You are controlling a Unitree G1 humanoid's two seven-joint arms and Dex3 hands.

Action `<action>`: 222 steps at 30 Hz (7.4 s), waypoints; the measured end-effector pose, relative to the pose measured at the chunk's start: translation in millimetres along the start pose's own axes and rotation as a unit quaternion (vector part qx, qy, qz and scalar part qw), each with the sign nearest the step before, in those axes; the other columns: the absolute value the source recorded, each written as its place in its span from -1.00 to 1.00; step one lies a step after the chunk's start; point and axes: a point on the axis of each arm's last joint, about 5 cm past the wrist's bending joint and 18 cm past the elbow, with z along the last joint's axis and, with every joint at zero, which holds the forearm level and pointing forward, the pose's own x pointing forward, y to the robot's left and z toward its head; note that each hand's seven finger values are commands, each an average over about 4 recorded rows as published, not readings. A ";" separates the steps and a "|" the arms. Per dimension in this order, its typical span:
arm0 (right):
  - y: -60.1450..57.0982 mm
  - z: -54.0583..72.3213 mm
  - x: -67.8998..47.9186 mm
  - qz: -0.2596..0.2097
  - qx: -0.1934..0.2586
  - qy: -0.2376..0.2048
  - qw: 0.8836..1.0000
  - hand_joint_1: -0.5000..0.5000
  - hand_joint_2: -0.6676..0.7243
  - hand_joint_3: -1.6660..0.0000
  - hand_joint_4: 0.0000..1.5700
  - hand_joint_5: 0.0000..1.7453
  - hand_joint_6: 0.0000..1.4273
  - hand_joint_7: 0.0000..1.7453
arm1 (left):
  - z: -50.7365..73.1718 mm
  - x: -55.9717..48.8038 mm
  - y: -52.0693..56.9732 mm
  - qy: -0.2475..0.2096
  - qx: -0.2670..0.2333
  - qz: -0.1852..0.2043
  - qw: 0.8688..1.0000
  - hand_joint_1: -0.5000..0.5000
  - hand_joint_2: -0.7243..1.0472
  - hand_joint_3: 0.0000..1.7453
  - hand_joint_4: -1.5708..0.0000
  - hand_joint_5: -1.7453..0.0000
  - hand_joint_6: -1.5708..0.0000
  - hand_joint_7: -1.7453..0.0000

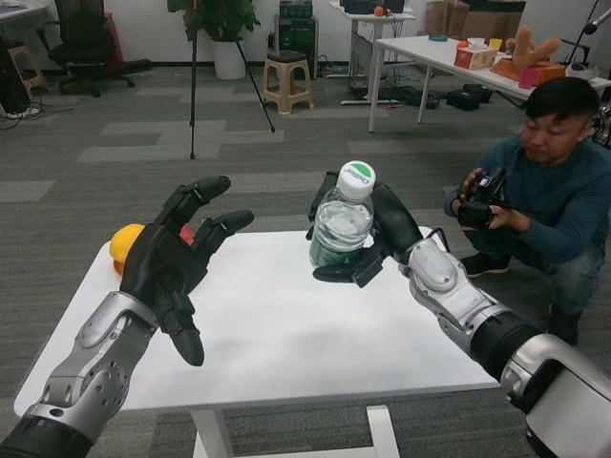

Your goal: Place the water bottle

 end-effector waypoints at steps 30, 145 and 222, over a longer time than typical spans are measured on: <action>5.8 -57.0 -47.4 -0.091 -0.010 0.181 0.979 0.90 -0.25 -0.14 1.00 0.33 0.45 0.76 | -0.7 0.4 -1.2 -0.002 -0.003 0.000 1.000 -0.56 -0.70 -0.90 1.00 -0.18 1.00 -0.28; 26.8 -85.6 -102.5 -0.149 0.023 0.287 0.946 -0.77 0.61 0.95 -0.83 0.14 -0.95 -0.26 | -2.3 0.0 -1.9 -0.001 -0.007 -0.001 1.000 -0.51 -0.70 -0.90 1.00 -0.18 1.00 -0.28; -24.4 12.6 -102.3 -0.251 0.084 -0.071 0.962 -1.00 0.73 0.93 -1.00 -1.00 -1.00 -1.00 | -2.3 -2.0 -1.4 -0.005 -0.008 0.001 1.000 -0.51 -0.70 -0.90 1.00 -0.18 1.00 -0.28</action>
